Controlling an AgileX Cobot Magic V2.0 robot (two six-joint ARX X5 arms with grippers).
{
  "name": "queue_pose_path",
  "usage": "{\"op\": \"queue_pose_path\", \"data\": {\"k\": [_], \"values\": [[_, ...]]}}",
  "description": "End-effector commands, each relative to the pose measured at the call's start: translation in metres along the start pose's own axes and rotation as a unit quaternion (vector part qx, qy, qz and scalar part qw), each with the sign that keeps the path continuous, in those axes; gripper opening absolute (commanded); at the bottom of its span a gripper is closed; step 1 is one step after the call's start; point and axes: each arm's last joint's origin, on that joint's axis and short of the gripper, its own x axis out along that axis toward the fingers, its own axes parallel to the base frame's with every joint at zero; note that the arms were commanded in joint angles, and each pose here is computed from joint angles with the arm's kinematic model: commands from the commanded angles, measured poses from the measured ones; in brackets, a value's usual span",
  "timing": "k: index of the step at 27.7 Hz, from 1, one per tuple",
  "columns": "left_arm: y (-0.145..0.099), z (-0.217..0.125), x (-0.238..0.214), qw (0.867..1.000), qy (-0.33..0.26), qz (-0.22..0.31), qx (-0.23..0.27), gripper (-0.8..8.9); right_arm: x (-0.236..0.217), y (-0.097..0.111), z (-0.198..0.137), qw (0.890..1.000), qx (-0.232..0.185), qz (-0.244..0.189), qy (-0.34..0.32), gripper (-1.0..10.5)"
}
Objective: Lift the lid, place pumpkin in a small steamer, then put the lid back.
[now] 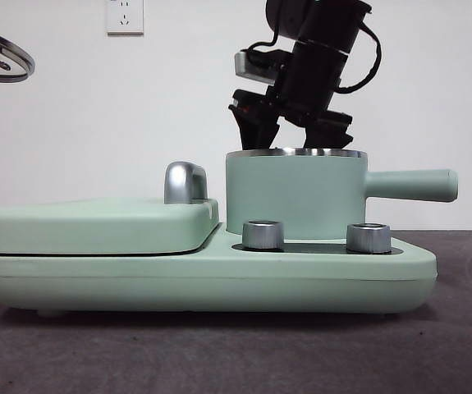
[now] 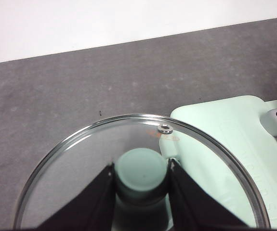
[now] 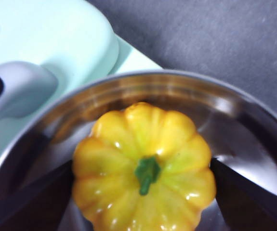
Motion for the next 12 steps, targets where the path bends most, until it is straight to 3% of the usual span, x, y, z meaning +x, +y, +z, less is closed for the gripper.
{"op": "queue_pose_path", "data": {"k": [1,12], "values": [[0.001,0.007,-0.003,1.000,-0.024,0.003,0.001,0.12,0.014,0.002,0.002,1.000,-0.006,0.003,0.010,4.1],[0.001,0.007,-0.003,1.000,-0.024,0.003,0.001,0.12,0.026,0.001,-0.003,0.999,-0.004,0.003,0.036,4.6]]}}
